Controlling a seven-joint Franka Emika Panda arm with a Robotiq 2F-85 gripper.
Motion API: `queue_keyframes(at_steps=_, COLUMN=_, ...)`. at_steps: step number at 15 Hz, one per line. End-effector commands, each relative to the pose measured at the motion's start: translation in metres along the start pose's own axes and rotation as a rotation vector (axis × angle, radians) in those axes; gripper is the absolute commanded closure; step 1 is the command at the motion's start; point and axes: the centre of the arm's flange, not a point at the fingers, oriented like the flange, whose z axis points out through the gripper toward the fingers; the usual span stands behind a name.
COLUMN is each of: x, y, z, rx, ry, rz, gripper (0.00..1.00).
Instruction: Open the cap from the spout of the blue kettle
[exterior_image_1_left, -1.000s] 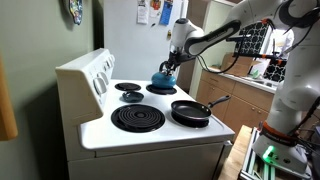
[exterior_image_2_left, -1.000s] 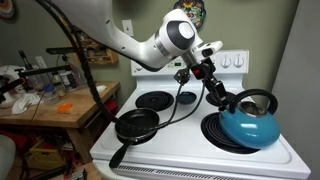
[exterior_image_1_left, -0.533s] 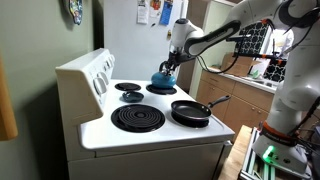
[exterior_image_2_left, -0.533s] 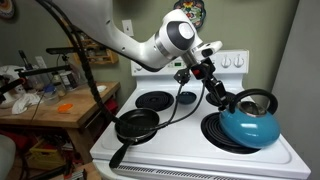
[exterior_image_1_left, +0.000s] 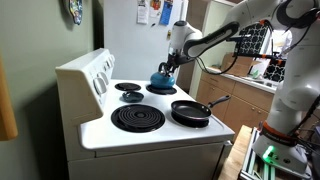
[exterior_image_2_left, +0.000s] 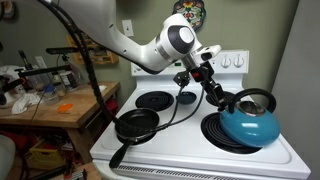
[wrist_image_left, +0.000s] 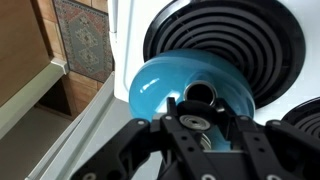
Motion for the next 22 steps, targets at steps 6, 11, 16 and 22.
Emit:
queue_keyframes(at_steps=6, x=-0.002, y=-0.017, z=0.016, rx=0.052, ry=0.0, rz=-0.038, gripper=0.83)
queue_keyframes(at_steps=11, x=-0.005, y=-0.023, z=0.023, rx=0.065, ry=-0.024, rz=-0.062, gripper=0.83)
queue_keyframes(at_steps=16, x=-0.002, y=-0.021, z=0.015, rx=0.057, ry=-0.008, rz=-0.069, gripper=0.26)
queue_keyframes(at_steps=22, x=-0.001, y=-0.02, z=-0.043, rx=0.101, ry=0.037, rz=-0.135, gripper=0.0)
